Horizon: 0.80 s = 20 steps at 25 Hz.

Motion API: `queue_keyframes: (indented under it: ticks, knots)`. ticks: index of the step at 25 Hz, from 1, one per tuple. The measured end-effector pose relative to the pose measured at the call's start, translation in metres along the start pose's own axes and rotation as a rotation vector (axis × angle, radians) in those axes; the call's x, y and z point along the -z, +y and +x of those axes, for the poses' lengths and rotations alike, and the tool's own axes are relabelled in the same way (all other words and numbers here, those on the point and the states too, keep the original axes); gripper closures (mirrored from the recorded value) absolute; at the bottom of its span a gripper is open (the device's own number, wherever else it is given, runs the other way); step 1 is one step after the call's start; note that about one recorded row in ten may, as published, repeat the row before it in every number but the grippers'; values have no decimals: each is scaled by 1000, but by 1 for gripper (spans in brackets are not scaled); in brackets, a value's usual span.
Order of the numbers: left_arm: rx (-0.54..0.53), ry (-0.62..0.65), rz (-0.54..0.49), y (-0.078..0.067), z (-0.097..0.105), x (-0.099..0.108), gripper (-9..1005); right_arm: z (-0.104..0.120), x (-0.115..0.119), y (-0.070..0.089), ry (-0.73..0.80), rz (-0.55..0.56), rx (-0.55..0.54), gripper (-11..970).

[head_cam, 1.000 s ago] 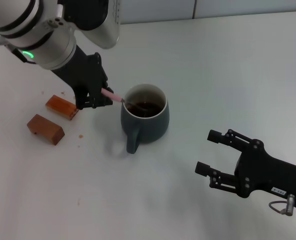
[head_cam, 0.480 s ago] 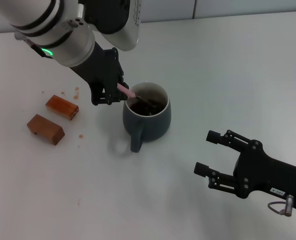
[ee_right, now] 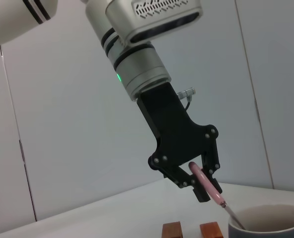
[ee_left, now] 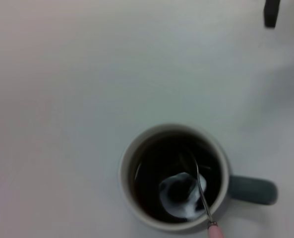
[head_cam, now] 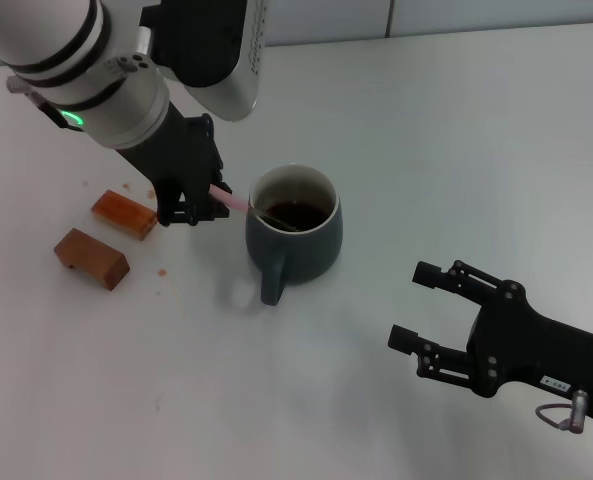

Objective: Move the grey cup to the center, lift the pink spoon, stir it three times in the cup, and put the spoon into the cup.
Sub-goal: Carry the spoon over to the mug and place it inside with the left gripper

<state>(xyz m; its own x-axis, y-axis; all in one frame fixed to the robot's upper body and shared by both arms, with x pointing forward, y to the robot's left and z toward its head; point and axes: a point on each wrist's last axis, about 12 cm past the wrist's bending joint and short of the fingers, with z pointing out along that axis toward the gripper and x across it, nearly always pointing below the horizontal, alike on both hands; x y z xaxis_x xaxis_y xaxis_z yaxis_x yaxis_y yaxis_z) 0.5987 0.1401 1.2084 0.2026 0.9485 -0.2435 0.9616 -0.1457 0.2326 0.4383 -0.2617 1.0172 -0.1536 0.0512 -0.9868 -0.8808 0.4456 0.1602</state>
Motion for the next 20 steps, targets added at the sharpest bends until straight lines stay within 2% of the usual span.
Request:
queue_keyframes:
  ticks: [8,16,18,20]
  knots:
    - [1,6,-65,8,-1,3,819,0,-3,-1,1,-2,-1,144]
    - [-18,-12,-54,3,-6,1,813,1,-4,0,0,-3,-7,145]
    - [-17,-53,-64,0,-9,6,812,1,-4,0,0,-3,-8,145]
    - [-15,-64,-67,0,-9,8,735,0,-4,0,0,-4,-8,145]
